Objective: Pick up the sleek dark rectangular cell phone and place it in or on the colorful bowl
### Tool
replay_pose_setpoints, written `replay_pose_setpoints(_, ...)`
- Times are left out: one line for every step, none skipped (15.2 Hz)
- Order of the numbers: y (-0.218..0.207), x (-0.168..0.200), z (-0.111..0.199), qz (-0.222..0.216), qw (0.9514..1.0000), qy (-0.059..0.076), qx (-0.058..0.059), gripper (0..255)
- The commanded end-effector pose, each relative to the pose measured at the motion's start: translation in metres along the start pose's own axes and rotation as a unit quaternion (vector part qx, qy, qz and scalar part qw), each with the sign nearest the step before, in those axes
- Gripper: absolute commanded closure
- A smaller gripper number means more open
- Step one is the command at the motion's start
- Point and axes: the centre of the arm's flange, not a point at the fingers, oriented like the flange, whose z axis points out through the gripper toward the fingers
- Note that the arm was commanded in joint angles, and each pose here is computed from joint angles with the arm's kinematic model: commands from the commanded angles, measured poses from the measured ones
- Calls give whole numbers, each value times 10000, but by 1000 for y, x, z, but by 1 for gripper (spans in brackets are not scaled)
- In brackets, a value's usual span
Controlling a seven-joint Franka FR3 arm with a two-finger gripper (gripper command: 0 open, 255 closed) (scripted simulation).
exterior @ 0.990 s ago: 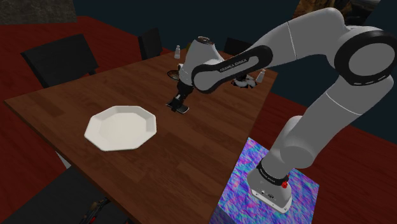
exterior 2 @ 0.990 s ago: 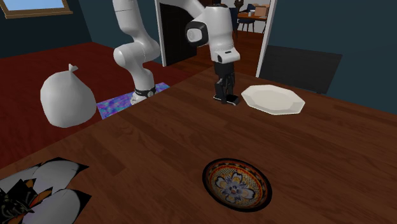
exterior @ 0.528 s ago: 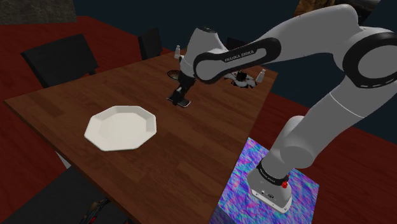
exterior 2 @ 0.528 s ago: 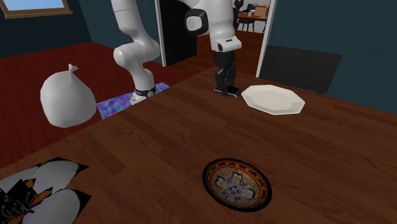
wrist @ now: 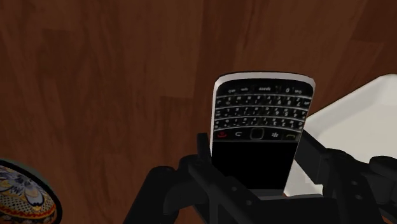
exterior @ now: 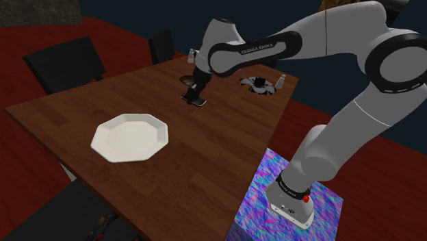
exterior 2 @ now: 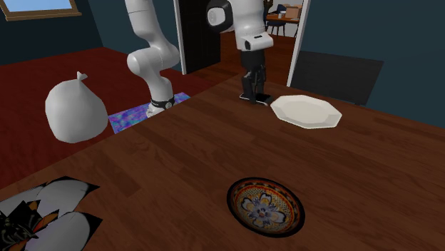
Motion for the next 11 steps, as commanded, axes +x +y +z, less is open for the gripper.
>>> replay_pose_setpoints(21,11,2,-7,10000,-1,-2,255)
replay_pose_setpoints(33,17,3,-7,10000,-1,-2,255)
replay_pose_setpoints(45,23,5,-7,10000,-1,-2,255)
replay_pose_setpoints(57,29,6,-7,10000,-1,-2,255)
replay_pose_setpoints(69,34,7,-7,10000,-1,-2,255)
replay_pose_setpoints(80,40,8,-7,10000,-1,-2,255)
replay_pose_setpoints(92,46,9,-7,10000,-1,-2,255)
replay_pose_setpoints(104,52,10,-7,10000,-1,-2,255)
replay_pose_setpoints(116,57,11,-7,10000,-1,-2,255)
replay_pose_setpoints(128,63,12,-7,10000,-1,-2,255)
replay_pose_setpoints(140,69,13,-7,10000,-1,-2,255)
